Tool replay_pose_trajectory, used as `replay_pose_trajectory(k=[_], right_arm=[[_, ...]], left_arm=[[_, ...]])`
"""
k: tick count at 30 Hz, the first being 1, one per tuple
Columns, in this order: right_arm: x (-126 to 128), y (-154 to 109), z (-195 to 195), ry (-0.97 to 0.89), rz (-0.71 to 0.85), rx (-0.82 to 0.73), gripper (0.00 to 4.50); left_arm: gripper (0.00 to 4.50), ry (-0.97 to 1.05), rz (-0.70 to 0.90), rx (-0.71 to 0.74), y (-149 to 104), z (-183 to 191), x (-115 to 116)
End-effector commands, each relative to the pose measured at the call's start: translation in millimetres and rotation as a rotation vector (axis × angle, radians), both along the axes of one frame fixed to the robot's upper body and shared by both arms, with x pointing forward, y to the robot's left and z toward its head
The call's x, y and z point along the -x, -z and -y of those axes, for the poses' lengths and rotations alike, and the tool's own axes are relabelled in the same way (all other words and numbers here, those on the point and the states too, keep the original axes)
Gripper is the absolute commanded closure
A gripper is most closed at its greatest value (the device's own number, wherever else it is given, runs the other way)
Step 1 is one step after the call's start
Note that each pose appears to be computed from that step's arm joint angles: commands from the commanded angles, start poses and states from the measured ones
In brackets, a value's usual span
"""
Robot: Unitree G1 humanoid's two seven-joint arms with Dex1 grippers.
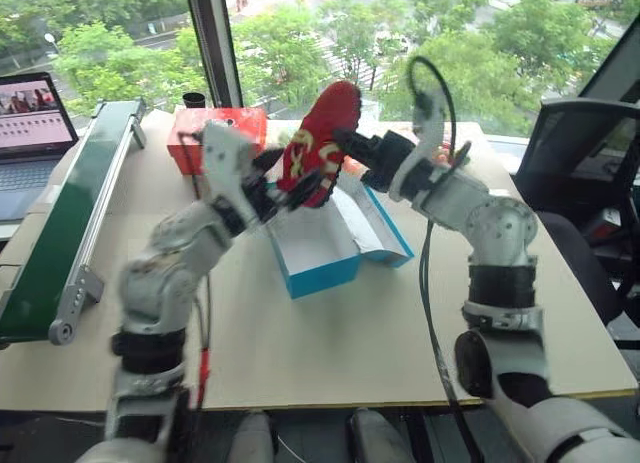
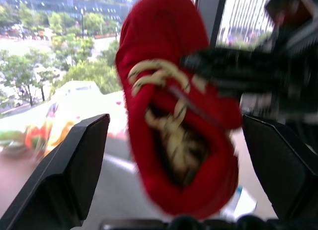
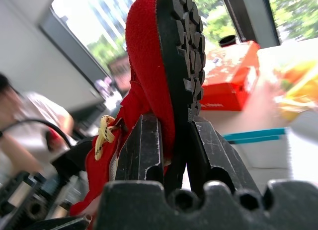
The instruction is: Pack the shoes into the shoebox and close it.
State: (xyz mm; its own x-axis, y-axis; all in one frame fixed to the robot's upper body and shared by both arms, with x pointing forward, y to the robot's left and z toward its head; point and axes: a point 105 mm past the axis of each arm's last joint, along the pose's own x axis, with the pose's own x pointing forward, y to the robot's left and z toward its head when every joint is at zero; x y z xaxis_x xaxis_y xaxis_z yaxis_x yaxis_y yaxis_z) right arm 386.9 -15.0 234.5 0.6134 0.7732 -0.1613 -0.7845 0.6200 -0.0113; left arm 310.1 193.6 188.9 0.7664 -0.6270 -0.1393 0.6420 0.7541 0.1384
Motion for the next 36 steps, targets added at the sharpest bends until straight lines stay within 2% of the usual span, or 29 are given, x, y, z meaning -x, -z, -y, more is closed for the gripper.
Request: replay_pose_trajectory(k=[1,4,9,14,21,23,26,32,33,36], right_arm=[[-9.6,-5.0,0.3,0.002,0.157,0.081,4.22],[-23.4,13.4,8.4,0.029,0.213,0.181,4.22],[-35.0,28.2,17.3,0.034,0.235,0.270,4.22],[-44.4,62.6,26.5,0.050,0.175,0.388,4.22],[-53.0,94.1,34.1,0.078,0.116,0.480,4.22],[-57.0,97.9,36.2,0.109,0.108,0.482,3.24],[-61.5,97.4,37.2,0.141,0.116,0.480,2.30],[-66.4,74.6,23.3,0.163,0.216,0.436,0.27],[-66.0,68.1,19.3,0.158,0.248,0.429,0.06],[-62.4,52.5,8.6,0.133,0.305,0.397,0.06]], left_arm=[[0.00,0.060,0.071,0.041,-17.1,19.2,10.5],[0.00,0.096,0.062,0.052,-13.4,29.8,20.8],[0.00,0.153,-0.017,0.072,-1.7,36.2,37.2],[0.00,0.196,-0.076,0.039,8.1,35.0,53.4],[0.00,0.197,-0.080,0.037,9.9,37.1,62.2],[0.00,0.188,-0.079,0.026,10.6,36.2,63.4],[0.00,0.181,-0.076,0.031,9.7,36.0,64.5],[0.00,0.174,-0.074,0.032,8.0,35.3,64.7],[0.00,0.172,-0.073,0.032,7.9,35.0,64.2],[0.00,0.169,-0.071,0.030,7.5,34.2,62.8]])
